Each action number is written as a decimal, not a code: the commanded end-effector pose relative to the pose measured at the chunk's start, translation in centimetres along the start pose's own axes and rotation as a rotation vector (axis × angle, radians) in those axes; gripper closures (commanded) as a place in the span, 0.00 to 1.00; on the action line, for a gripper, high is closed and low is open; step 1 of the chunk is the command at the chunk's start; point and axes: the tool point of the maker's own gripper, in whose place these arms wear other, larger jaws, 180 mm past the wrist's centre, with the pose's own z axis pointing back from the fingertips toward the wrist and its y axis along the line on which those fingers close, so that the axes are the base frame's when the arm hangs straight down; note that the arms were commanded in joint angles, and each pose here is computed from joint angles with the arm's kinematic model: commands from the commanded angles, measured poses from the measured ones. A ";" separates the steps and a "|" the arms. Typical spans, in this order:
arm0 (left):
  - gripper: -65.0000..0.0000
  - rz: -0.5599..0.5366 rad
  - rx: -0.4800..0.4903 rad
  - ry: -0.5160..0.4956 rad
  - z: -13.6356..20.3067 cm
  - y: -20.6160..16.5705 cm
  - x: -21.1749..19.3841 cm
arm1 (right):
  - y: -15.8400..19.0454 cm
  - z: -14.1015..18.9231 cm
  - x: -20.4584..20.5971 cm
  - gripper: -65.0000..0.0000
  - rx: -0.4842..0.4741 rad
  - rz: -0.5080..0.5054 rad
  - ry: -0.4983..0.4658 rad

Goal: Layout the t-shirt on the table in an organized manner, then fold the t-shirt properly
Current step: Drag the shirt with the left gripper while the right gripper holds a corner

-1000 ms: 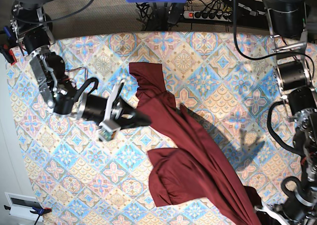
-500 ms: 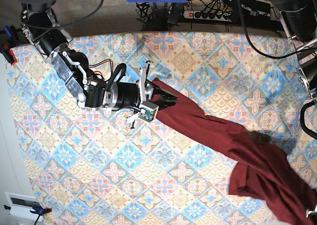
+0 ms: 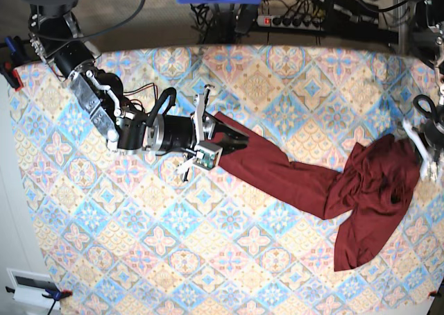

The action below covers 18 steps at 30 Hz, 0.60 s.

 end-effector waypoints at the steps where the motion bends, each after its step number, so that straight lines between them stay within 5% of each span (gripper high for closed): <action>1: 1.00 -0.008 -0.056 -0.101 0.7 -1.0 2.3 | -0.1 0.4 2.0 0.91 0.007 0.020 -0.066; 7: 1.00 0.243 -0.356 -0.125 0.9 -8.5 0.8 | -0.7 0.7 2.0 0.91 -0.008 0.020 -0.069; 13: 1.00 0.459 -0.505 -0.225 0.2 -12.8 5.1 | -4.6 4.0 2.5 0.91 -0.141 0.027 -0.080; 18: 1.00 0.442 -0.706 -0.259 0.2 -21.8 9.7 | -6.4 6.4 1.2 0.91 -0.212 0.031 -0.032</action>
